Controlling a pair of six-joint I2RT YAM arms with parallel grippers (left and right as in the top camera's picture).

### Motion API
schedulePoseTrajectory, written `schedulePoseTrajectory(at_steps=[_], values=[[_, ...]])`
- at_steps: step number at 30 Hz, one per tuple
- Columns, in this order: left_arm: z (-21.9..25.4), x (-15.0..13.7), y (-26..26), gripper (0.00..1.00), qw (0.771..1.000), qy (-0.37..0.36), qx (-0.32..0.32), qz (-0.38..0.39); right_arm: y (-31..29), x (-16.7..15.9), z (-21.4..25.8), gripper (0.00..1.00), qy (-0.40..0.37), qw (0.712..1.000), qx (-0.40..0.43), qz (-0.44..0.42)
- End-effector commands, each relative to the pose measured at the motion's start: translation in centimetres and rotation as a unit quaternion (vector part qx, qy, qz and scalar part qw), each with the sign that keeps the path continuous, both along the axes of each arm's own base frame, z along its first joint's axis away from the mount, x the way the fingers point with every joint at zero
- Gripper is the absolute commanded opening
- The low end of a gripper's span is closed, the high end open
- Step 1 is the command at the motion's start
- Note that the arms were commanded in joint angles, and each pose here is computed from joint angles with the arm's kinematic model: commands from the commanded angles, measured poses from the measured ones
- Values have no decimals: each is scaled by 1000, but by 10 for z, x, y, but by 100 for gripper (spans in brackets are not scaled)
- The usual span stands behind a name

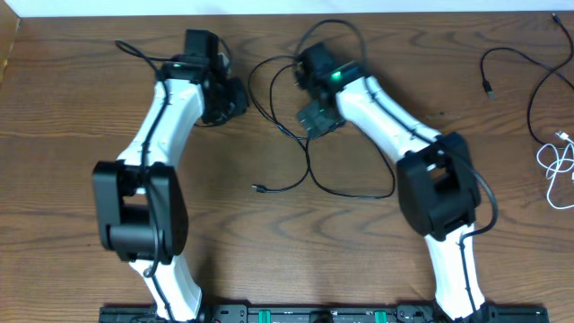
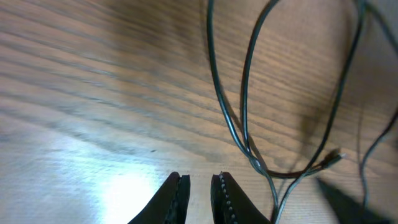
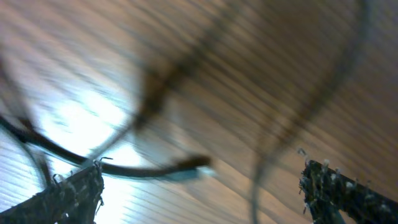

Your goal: Untangle cables

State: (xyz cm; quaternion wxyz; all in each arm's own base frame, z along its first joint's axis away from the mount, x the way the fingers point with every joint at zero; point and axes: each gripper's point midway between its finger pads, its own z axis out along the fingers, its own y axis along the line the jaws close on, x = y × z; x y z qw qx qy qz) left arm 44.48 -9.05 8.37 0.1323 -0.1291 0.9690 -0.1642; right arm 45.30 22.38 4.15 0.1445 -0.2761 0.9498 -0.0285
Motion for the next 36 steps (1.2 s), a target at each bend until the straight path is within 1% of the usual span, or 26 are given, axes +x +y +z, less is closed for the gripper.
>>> schedulePoseTrajectory(at_steps=[1, 3, 7, 11, 14, 16, 19, 20, 22, 23, 25, 27, 28, 32, 36], values=[[-24, -5, -12, 19, 1000, 25, 3, -10, -21, 16, 53, 97, -22, 997, 63, -48], [-27, -6, -14, 19, 1000, 28, 4, -12, -26, 15, 68, 95, -17, 994, 95, -53], [-27, -5, -15, 19, 1000, 25, 3, -13, -40, 18, 92, 95, -20, 987, 141, -81], [-27, -3, -15, 19, 1000, 23, 5, -12, -76, 30, 100, 91, -29, 979, 151, -133], [-28, -3, -15, 19, 1000, 23, 5, -12, -102, 35, 99, 85, -30, 975, 145, -166], [-29, -2, -15, 19, 1000, 23, 5, -13, -115, 38, 99, 79, -32, 973, 144, -179], [-30, -1, -15, 19, 1000, 22, 5, -13, -131, 42, 98, 61, -34, 970, 144, -195], [-30, -1, -15, 19, 1000, 20, 4, -13, -135, 42, 98, 53, -35, 969, 143, -198], [-30, 1, -16, 19, 1000, 17, 4, -13, -142, 44, 98, 32, -38, 970, 138, -195], [-30, 1, -15, 19, 1000, 17, 4, -13, -143, 45, 97, 25, -40, 971, 133, -197], [-31, 0, -14, 19, 1000, 18, 8, -12, -147, 46, 95, 18, -44, 971, 123, -200], [-31, 0, -14, 19, 1000, 18, 8, -11, -148, 48, 92, 15, -46, 972, 114, -201], [-31, 0, -13, 15, 1000, 18, 11, -10, -147, 48, 89, 14, -45, 972, 112, -200], [-32, 0, -12, 15, 1000, 18, 17, -9, -148, 49, 78, 11, -36, 973, 105, -202], [-33, 0, -12, 15, 1000, 18, 17, -9, -148, 49, 69, 10, -27, 974, 102, -202]])
